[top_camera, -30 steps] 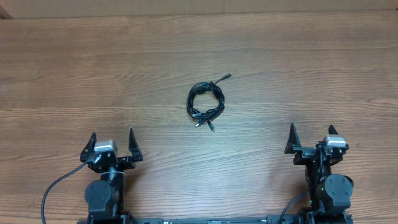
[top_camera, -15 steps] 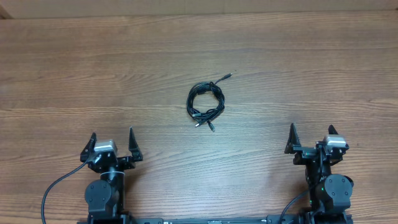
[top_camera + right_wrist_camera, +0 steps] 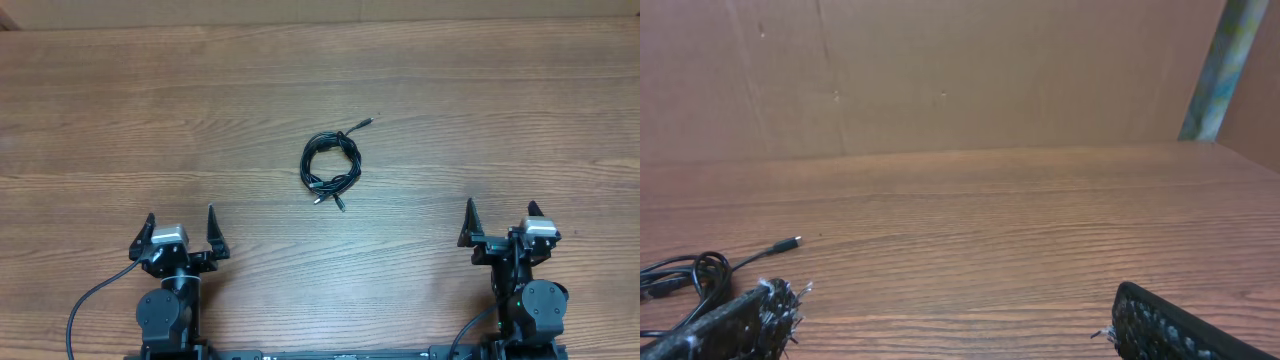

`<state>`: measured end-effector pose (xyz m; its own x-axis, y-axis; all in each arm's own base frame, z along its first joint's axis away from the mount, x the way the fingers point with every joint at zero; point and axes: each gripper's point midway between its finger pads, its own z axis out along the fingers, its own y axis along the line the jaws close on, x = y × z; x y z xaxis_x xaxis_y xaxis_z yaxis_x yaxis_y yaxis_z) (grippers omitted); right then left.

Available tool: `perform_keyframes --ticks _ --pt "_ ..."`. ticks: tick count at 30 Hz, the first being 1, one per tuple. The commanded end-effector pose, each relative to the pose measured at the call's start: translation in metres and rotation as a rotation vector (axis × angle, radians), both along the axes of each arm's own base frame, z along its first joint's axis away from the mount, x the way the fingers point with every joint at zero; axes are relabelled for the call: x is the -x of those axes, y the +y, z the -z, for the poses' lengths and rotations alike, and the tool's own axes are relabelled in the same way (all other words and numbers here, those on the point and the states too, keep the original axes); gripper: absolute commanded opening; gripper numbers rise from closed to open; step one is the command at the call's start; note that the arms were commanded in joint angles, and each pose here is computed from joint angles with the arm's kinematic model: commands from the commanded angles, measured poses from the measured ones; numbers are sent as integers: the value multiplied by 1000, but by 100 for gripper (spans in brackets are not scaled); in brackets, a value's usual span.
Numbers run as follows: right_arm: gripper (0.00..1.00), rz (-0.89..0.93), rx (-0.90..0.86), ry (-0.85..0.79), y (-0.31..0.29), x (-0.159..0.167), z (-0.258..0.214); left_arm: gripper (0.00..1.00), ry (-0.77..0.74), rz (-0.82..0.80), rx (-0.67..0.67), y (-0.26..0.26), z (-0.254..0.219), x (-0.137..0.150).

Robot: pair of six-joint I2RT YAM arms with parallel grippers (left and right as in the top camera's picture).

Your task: Untangle cables

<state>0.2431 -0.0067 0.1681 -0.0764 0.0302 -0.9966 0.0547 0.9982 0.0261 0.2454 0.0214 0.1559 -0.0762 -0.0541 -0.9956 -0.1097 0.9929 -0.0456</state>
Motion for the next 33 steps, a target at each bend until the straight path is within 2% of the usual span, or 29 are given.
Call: perform_keyframes --ticks 1,23,28,30,33 --pt "100 13 -4 -9 -3 0 -1 100 -5 6 -14 -1 -1 0" --pt "100 13 -4 -9 -3 0 -1 100 -4 -6 -33 2 -1 0" --pt "100 13 -4 -9 -3 0 -1 100 -1 65 -5 -11 0 0" --pt "100 13 -4 -9 -3 0 -1 100 -10 88 113 -16 0 -1" --pt "100 13 -4 -9 -3 0 -1 100 7 224 125 -40 -2 2"
